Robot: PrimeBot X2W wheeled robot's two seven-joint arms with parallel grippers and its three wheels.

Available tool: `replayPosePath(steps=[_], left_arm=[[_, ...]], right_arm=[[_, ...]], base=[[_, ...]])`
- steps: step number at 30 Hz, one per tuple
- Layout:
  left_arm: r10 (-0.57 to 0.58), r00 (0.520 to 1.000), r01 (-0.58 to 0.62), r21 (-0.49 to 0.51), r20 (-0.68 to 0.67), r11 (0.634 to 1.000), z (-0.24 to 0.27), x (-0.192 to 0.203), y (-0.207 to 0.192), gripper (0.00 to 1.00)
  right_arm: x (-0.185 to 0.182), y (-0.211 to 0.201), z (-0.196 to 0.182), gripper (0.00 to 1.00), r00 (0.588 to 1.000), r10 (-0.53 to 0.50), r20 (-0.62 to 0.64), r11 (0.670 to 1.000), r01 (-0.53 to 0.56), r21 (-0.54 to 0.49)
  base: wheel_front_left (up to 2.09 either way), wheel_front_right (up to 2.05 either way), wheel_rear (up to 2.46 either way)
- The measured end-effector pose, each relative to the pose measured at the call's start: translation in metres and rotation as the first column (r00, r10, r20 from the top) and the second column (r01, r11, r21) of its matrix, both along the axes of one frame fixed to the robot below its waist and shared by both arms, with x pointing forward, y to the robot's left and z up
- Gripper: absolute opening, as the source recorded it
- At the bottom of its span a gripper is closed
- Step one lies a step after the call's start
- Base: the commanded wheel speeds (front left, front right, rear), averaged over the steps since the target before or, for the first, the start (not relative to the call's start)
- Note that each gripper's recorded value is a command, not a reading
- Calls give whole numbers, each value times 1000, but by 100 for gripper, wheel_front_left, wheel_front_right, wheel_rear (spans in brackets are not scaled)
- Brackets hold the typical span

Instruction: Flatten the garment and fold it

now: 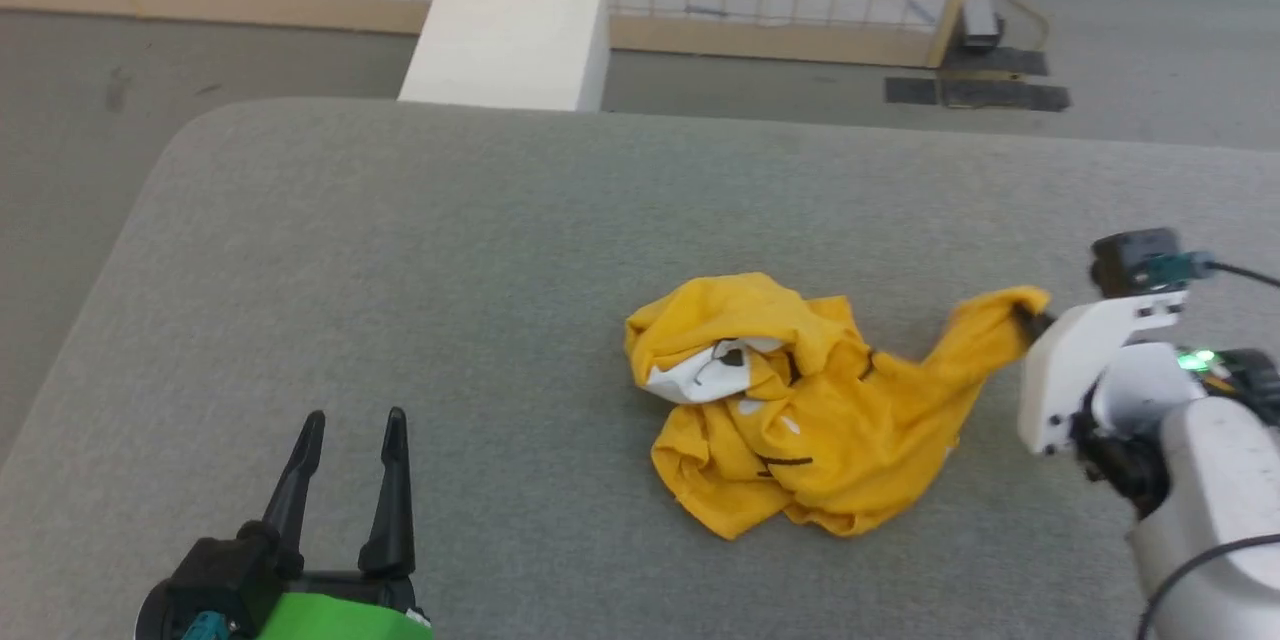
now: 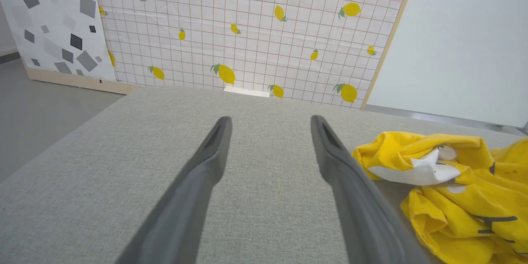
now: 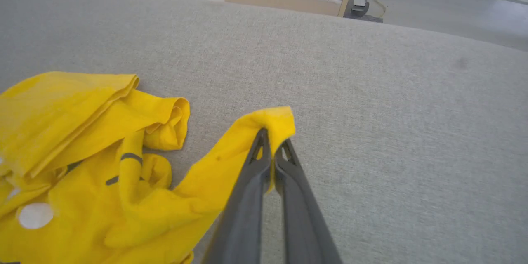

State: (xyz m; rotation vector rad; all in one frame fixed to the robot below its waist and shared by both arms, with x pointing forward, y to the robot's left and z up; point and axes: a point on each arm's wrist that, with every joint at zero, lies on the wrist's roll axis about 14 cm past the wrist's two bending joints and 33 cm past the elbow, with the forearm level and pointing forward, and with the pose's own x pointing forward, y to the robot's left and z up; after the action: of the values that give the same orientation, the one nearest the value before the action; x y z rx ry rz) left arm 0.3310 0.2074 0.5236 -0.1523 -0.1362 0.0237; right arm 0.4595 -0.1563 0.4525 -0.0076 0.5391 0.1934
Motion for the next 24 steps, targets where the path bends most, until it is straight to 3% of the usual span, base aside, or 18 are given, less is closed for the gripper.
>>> replayPosePath(steps=[6,12,16,20,21,22,23,24], left_arm=[[-40,999,40,0,9,999,2,3,-12,100],[-64,998,64,-3,1,998,-1,4,-19,100],[-69,998,69,-3,-2,998,-2,5,-21,100],[-84,996,84,-4,-6,996,-3,5,-25,100],[-90,996,90,-4,-6,996,-3,4,-27,100],[-94,996,94,-3,-7,996,-4,4,-28,100],[-97,995,97,-2,-8,995,-4,3,-28,100],[-99,995,99,-1,-8,995,-4,3,-29,100]], right_arm=[[-15,-80,21,0,981,-181,66,983,183,-28],[-89,-169,-11,0,911,-412,-21,908,409,-94],[-145,-180,-48,0,860,-491,-138,871,480,-103],[-177,-164,-73,0,833,-511,-213,858,508,-71],[-178,-161,-74,14,833,-511,-212,858,511,-61],[-178,-158,-74,38,836,-508,-207,859,509,-53],[-177,-156,-73,64,839,-506,-201,860,508,-46],[-176,-154,-71,100,842,-502,-195,862,505,-38]], base=[[0,0,0],[0,0,0],[0,0,0],[0,0,0],[0,0,0],[0,0,0],[0,0,0],[0,0,0]])
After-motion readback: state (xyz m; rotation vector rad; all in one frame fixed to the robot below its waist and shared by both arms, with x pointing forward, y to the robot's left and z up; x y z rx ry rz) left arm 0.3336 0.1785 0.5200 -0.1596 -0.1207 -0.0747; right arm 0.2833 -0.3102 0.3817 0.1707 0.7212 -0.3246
